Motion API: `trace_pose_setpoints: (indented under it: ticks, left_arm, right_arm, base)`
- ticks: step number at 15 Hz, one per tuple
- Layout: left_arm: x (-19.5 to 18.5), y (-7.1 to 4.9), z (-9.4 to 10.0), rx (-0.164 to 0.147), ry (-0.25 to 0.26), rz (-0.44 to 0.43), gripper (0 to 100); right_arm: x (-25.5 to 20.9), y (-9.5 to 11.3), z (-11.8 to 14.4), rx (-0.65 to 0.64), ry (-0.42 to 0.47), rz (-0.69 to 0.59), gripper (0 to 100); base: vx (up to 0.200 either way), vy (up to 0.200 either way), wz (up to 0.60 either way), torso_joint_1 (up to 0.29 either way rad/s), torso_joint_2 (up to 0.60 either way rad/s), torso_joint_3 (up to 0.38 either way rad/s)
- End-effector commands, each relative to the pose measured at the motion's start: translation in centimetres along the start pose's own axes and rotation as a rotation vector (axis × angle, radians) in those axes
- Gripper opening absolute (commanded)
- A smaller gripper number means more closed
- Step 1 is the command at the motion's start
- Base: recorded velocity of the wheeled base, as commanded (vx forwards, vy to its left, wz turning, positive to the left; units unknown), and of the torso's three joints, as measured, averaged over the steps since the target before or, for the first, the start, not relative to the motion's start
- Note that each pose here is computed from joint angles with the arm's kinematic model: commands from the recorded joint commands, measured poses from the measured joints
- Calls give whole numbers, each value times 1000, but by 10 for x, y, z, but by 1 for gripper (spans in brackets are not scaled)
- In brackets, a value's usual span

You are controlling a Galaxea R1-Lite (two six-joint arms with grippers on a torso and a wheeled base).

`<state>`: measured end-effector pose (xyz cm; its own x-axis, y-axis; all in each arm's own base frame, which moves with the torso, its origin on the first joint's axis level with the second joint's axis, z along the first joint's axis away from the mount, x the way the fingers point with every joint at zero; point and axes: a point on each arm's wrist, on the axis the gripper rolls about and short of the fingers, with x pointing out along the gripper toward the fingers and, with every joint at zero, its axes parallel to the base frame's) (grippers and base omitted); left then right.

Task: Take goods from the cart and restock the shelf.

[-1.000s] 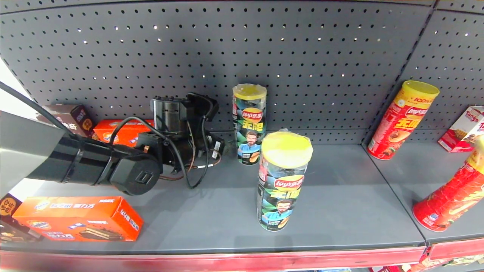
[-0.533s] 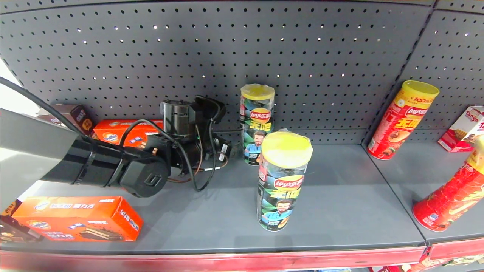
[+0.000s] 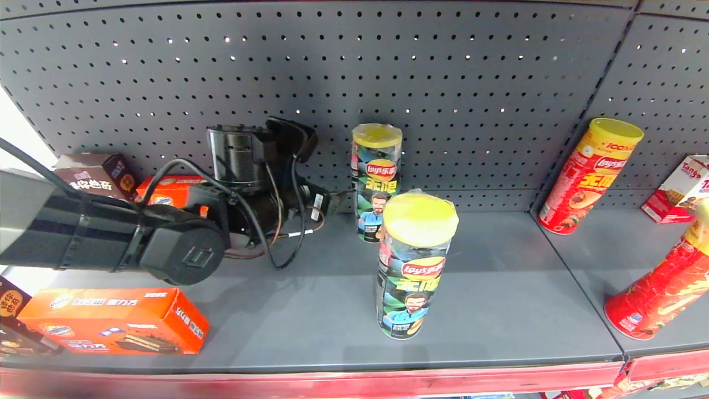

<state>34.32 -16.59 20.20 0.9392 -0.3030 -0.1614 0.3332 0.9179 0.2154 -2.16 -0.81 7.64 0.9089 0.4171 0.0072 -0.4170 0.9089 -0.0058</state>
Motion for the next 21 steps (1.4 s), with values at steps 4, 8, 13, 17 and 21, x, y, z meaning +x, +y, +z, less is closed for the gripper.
trace_pose_setpoints:
  ticks: [4,8,13,17,21]
  left_arm:
    - [-79,14,22,28,-67,27,100]
    - [-105,5,13,99,-62,-10,100]
    - [-106,6,13,72,-112,3,100]
    - [-111,8,8,54,-113,10,100]
    - [-115,9,7,32,-127,11,100]
  right_arm:
    - [0,0,0,-1,1,1,100]
    - [0,0,0,-1,1,-1,100]
    - [0,0,0,-2,0,-15,100]
    - [-8,0,49,50,-107,-21,100]
    - [32,0,117,6,48,105,100]
  base:
    - [0,0,0,0,0,0]
    - [0,0,0,0,0,0]
    - [0,0,0,0,0,0]
    - [0,0,0,0,0,0]
    - [0,0,0,0,0,0]
